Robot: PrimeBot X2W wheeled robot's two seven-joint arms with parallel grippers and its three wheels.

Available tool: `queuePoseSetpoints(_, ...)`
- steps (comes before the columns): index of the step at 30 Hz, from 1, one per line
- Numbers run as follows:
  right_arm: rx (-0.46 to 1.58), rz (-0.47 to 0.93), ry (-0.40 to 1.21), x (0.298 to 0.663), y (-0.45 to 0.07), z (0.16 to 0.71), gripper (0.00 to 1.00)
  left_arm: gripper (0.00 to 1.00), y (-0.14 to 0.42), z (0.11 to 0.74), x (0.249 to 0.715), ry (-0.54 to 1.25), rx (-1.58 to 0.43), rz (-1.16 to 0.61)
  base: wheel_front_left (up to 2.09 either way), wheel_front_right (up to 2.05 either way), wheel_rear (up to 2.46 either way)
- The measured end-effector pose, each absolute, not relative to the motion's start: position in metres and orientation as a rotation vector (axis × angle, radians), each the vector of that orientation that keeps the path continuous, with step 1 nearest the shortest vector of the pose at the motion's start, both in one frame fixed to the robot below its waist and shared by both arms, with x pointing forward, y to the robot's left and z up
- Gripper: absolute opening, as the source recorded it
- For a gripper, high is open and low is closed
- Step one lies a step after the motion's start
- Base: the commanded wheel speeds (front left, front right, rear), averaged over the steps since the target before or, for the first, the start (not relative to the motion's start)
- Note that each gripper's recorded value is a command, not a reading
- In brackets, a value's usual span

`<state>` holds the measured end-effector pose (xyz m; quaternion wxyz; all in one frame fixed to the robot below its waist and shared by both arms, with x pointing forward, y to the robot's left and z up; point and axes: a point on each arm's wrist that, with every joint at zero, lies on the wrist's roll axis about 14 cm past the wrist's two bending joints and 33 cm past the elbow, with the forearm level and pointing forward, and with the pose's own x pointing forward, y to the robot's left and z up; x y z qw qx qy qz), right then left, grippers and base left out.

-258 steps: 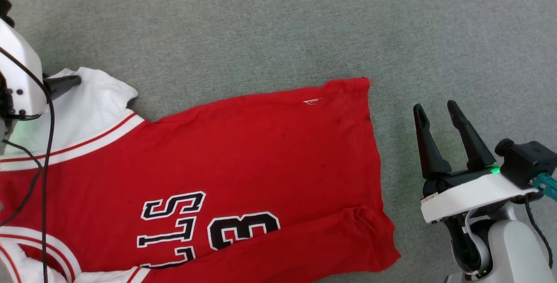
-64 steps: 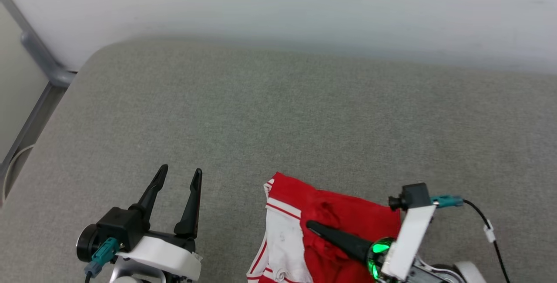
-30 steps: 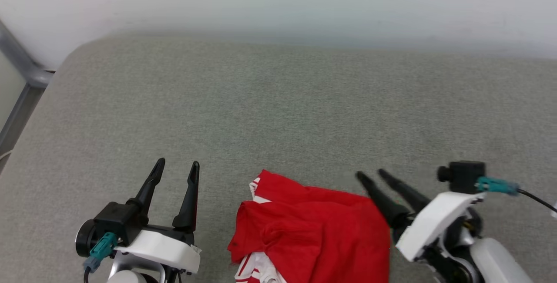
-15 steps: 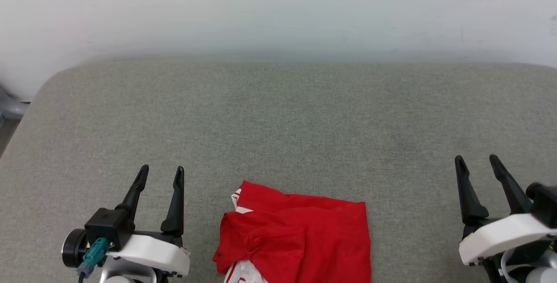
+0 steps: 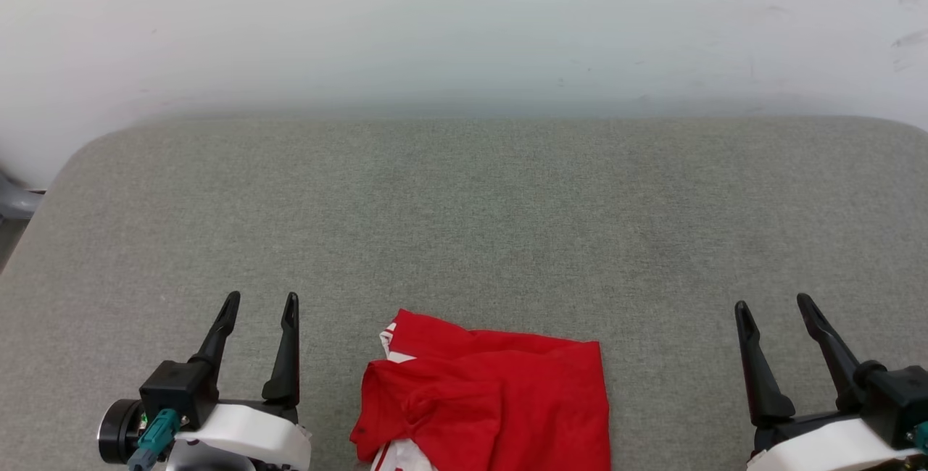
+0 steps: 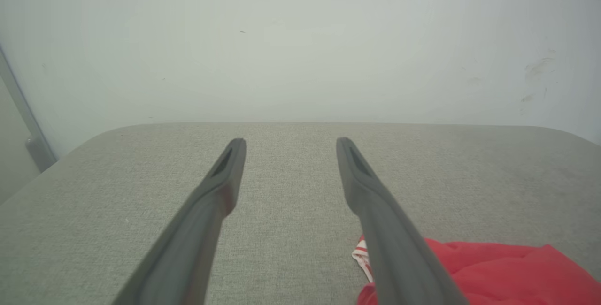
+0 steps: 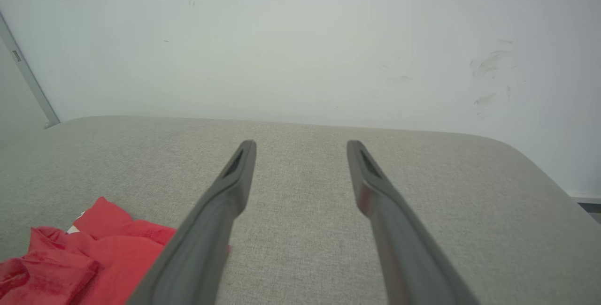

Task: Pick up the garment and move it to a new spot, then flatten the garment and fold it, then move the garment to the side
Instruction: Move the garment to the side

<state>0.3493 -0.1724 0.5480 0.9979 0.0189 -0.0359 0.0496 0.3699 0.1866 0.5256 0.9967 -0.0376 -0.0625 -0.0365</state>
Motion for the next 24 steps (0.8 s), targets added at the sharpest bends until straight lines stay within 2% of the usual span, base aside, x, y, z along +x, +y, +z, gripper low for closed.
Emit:
queuePoseSetpoints(9, 0.055, 0.090, -0.061, 0.347, -0.176, 0.551, 1.00, 1.00, 0.189, 0.519, 0.369, -0.108, -0.077, -0.065, 0.00, 0.00, 0.00)
queuePoseSetpoints(14, 0.120, 0.046, 0.008, 0.349, -0.192, 0.537, 1.00, 1.00, 0.191, 0.519, 0.369, -0.109, -0.084, -0.054, 0.00, 0.00, 0.00)
queuePoseSetpoints(19, 0.224, 0.010, 0.210, 0.350, -0.205, 0.494, 1.00, 1.00, 0.195, 0.525, 0.372, -0.129, -0.089, -0.044, 0.00, 0.00, 0.00)
queuePoseSetpoints(24, 0.339, 0.077, 0.509, 0.342, -0.182, 0.441, 1.00, 1.00, 0.202, 0.527, 0.372, -0.141, -0.109, -0.008, 0.00, 0.00, 0.00)
